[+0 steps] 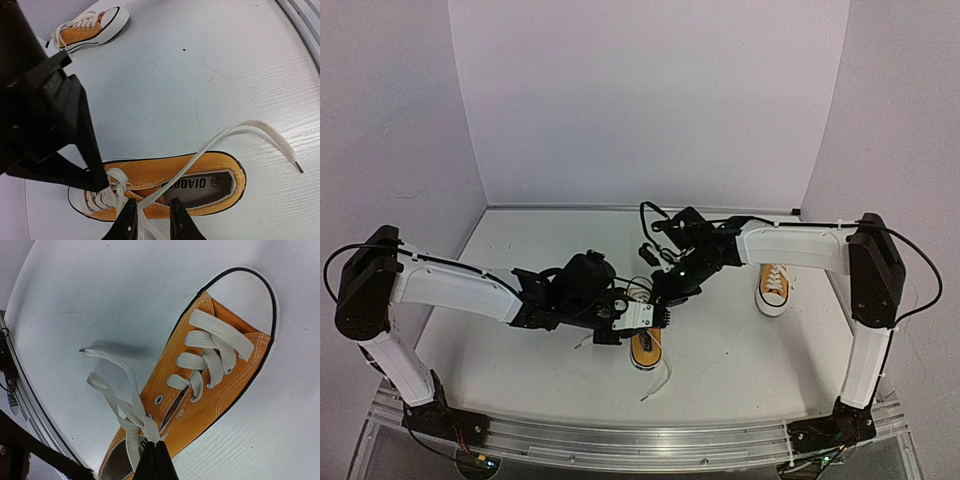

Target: Tie the shoes

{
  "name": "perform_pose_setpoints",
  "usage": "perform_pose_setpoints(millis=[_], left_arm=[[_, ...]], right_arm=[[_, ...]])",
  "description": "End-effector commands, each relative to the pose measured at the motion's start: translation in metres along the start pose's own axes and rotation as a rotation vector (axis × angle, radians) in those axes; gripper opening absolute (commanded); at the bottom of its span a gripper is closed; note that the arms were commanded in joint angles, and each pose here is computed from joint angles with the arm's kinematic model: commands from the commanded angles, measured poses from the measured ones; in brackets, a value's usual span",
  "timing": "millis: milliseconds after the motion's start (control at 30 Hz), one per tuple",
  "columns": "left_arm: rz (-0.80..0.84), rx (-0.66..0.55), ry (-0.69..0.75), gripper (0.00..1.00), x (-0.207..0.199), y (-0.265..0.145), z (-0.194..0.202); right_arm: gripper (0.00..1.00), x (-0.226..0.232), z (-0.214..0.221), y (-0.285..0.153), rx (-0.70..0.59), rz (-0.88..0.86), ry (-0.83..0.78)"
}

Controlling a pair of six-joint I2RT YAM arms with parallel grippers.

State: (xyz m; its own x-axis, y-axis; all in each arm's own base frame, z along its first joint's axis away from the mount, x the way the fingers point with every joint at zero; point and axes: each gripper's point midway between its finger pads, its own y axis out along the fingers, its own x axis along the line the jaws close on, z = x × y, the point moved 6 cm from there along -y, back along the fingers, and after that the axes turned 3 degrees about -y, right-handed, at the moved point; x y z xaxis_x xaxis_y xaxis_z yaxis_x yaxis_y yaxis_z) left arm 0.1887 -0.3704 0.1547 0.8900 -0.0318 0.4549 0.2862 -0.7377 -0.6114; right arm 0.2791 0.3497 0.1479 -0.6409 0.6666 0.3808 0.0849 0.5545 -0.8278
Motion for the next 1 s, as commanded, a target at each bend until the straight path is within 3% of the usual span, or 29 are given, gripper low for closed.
perform_pose_setpoints(millis=[0, 367, 967], left_arm=[[0.017, 0.114, 0.13, 0.23, 0.002, 0.013, 0.004], [0.001, 0.215, 0.205, 0.26, 0.005, 0.028, 0.015], [-0.053, 0.182, 0.239, 0.24, 0.012, 0.03, 0.004]], right_arm=[[0.0, 0.009, -0.009, -0.017, -0.068, -0.029, -0.007], [0.0, 0.009, -0.01, -0.016, -0.066, -0.047, -0.002], [0.0, 0.007, -0.01, -0.013, -0.056, -0.062, 0.004]])
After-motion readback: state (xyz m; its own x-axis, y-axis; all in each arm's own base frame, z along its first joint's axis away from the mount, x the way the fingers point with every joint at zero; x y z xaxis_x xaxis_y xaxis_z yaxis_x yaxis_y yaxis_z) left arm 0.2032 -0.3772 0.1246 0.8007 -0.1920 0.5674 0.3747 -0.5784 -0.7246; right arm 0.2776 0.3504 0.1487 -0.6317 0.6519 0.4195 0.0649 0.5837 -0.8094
